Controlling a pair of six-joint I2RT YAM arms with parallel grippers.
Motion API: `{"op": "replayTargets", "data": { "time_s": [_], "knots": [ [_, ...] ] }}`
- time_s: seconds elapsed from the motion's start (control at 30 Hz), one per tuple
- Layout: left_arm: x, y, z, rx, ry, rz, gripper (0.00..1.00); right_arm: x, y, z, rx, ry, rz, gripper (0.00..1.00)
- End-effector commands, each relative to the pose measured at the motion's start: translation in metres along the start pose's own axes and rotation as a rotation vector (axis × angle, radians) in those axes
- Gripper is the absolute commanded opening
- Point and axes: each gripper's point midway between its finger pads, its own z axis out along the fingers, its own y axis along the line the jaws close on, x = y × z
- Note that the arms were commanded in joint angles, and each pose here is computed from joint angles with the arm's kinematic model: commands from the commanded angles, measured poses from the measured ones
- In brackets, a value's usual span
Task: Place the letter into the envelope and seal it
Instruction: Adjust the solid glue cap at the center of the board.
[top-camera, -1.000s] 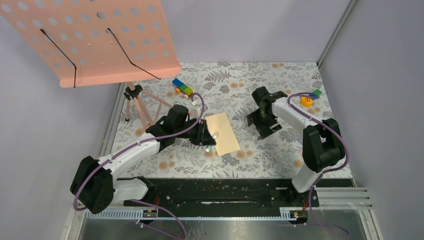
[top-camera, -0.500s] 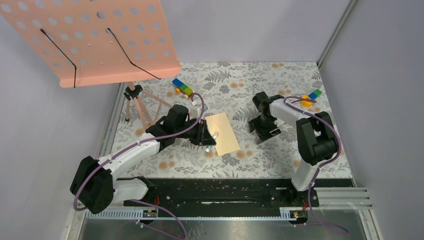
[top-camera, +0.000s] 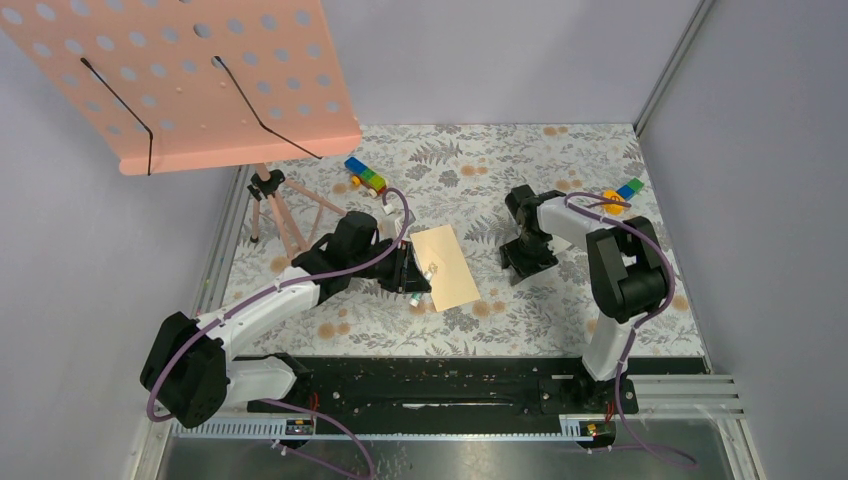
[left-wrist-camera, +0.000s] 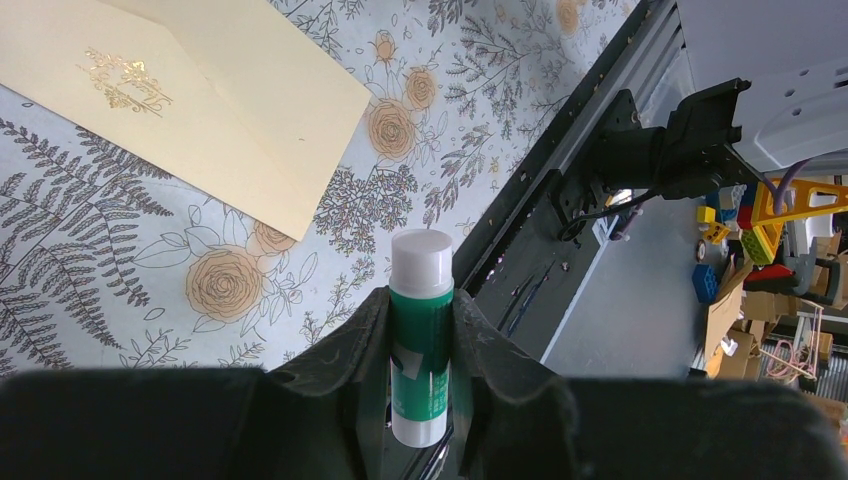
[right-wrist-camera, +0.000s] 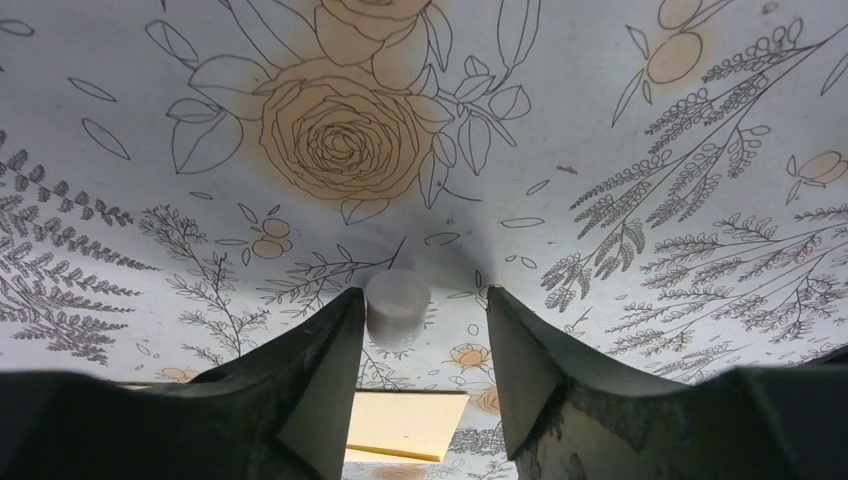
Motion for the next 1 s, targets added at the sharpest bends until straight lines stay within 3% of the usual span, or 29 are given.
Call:
{"op": "replayTargets", "data": {
  "time_s": [0.0, 0.2, 0.3, 0.57, 0.83, 0.97],
  "knots": [
    [-0.014, -0.009, -0.005, 0.03, -0.053, 0.053, 0.0, -0.004, 0.006, -0.003, -0.001, 0.0, 0.038, 0.53],
    [-0.015, -0.009, -0.003, 0.029, -0.052, 0.051, 0.0, -0.006, 0.007, -0.002, -0.006, -0.001, 0.038, 0.41],
    [-0.015, -0.009, -0.003, 0.029, -0.05, 0.05, 0.0, -0.006, 0.008, -0.003, -0.014, 0.007, 0.038, 0.26],
    [-0.018, -0.013, -0.004, 0.041, -0.054, 0.045, 0.0, -0.006, 0.024, -0.031, -0.16, 0.046, -0.042, 0.24],
    [-0.031, -0.029, -0.011, 0.073, -0.083, 0.06, 0.0, 0.034, 0.044, -0.095, -0.541, 0.344, -0.275, 0.24],
    [-0.034, -0.029, -0.013, 0.064, -0.091, 0.062, 0.0, 0.053, 0.034, -0.113, -0.622, 0.449, -0.355, 0.24]
  ]
}}
